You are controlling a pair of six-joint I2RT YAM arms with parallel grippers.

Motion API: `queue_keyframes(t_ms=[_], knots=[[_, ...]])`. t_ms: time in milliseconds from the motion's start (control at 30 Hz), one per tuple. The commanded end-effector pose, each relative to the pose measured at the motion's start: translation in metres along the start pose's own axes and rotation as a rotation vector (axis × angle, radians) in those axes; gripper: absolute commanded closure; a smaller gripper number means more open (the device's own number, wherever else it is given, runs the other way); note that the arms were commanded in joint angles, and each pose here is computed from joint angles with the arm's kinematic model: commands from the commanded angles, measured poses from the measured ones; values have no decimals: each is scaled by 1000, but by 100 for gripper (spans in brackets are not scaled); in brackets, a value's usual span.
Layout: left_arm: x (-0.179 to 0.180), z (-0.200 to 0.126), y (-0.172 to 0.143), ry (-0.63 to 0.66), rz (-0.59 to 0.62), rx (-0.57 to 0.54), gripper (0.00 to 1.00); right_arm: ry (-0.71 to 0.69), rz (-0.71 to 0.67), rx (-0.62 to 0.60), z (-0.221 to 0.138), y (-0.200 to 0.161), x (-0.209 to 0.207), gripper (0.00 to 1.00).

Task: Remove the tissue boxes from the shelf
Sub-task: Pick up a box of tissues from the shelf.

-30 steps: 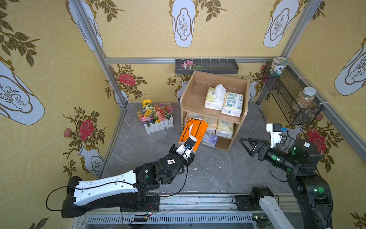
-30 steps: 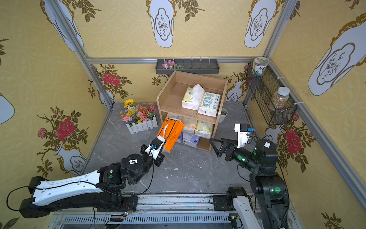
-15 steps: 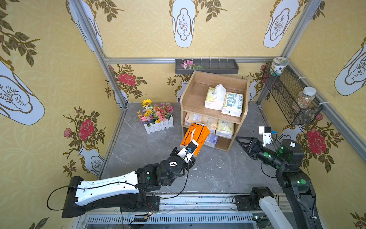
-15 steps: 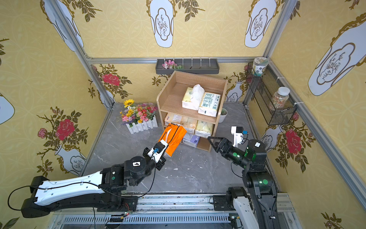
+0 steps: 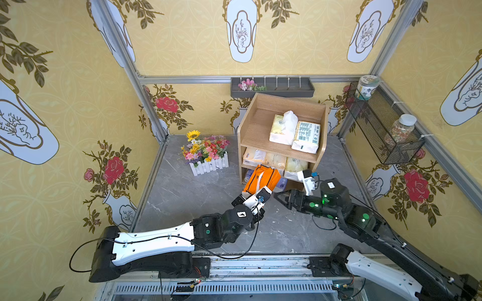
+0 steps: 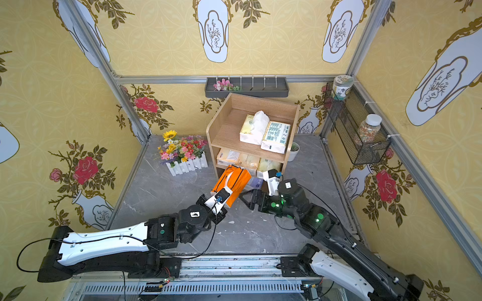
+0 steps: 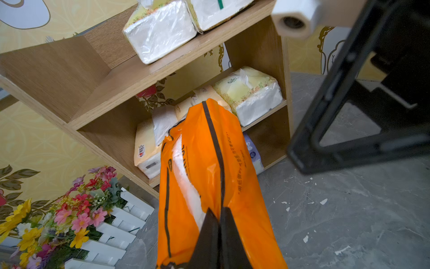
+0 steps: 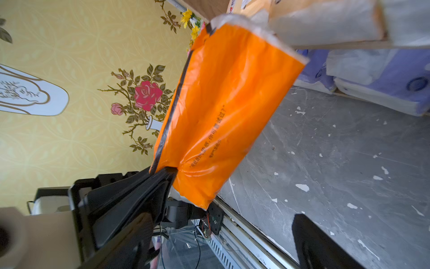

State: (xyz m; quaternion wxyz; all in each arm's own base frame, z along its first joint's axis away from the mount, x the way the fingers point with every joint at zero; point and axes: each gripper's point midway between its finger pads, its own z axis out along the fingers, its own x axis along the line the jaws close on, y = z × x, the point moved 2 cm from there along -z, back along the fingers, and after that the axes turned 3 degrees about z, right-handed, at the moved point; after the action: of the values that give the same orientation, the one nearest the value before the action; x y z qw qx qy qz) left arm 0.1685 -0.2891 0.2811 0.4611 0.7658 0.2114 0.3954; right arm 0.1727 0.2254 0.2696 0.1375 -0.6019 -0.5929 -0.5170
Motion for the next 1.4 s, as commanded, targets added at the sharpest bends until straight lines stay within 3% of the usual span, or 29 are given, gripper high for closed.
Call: queue_keyframes(t_ms=[0, 200, 533, 933, 1367], knots=[[1, -1, -1, 4, -1, 4, 100, 1, -52, -149, 15, 23, 19, 3], [-1, -2, -5, -5, 3, 19, 100, 0, 11, -155, 37, 26, 16, 3], [-6, -1, -8, -24, 9, 25, 100, 30, 160, -256, 35, 44, 7, 3], [-19, 1, -9, -72, 28, 40, 100, 91, 290, -245, 46, 56, 1, 0], [-21, -1, -4, -81, 25, 25, 100, 98, 318, -210, 53, 49, -2, 18]])
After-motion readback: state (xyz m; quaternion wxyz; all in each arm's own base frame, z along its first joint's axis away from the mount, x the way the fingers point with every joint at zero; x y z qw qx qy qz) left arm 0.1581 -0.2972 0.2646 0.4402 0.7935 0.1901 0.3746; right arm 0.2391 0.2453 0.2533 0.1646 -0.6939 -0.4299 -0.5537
